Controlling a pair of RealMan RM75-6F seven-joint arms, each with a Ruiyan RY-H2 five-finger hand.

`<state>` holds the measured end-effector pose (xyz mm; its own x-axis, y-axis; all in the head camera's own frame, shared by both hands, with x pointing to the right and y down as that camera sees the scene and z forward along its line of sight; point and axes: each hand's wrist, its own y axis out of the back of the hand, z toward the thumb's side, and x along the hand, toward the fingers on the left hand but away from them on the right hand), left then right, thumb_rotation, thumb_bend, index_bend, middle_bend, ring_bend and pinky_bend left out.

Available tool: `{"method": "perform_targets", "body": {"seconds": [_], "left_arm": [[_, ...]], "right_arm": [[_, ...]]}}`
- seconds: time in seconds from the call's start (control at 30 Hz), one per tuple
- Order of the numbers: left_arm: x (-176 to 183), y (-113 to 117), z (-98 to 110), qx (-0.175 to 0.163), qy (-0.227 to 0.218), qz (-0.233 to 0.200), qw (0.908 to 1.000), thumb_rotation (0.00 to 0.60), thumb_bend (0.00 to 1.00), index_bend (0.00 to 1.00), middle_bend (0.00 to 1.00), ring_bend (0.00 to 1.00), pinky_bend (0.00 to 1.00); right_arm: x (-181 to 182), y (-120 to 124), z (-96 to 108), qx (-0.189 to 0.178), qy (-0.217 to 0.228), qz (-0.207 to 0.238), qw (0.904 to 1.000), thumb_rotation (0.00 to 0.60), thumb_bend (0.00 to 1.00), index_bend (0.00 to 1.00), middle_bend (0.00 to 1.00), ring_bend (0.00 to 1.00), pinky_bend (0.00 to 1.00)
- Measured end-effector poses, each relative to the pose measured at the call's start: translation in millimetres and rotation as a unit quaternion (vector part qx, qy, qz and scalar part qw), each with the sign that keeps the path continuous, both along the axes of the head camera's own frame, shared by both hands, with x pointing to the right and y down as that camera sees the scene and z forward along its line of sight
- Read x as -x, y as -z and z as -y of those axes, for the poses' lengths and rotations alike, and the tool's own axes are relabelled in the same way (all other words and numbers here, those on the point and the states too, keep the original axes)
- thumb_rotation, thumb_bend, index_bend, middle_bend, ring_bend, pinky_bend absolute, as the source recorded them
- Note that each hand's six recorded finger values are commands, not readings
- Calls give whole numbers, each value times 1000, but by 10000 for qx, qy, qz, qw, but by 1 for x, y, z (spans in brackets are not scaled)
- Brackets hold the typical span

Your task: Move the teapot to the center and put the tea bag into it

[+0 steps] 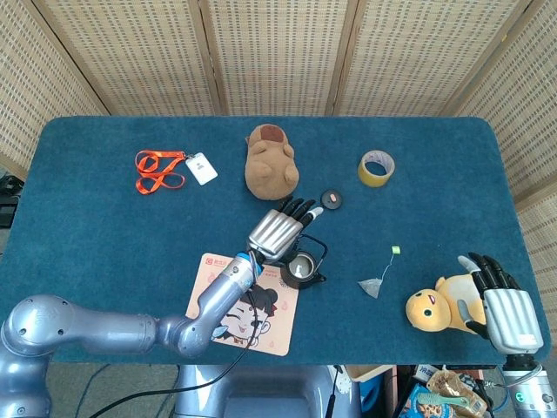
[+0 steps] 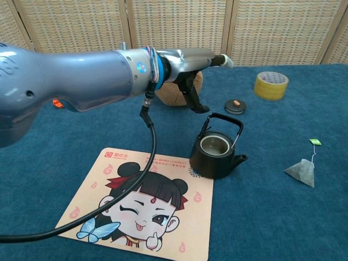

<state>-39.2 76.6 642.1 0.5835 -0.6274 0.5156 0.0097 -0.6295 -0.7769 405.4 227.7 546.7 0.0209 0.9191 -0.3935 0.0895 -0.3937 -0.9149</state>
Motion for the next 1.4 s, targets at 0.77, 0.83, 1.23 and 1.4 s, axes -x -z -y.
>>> {"method": "perform_targets", "body": {"seconds": [0.77, 0.83, 1.23, 1.4], "left_arm": [[207, 46, -30, -354, 1174, 215, 9922, 600, 350, 0, 0, 0, 0], [225, 48, -40, -349, 1281, 242, 9909, 600, 350, 0, 0, 0, 0], [298, 74, -75, -573, 1857, 279, 9805, 600, 350, 0, 0, 0, 0], [323, 85, -93, -584, 2119, 296, 9751, 600, 350, 0, 0, 0, 0]], "right_arm": [[8, 3, 6, -89, 154, 84, 9998, 600, 569, 178, 211, 144, 313], [9, 3, 7, -84, 166, 95, 9998, 600, 570, 178, 211, 144, 313], [19, 1, 11, -106, 312, 219, 9992, 600, 570, 178, 224, 144, 313], [26, 0, 14, -96, 410, 322, 9986, 600, 570, 178, 228, 144, 313]]}}
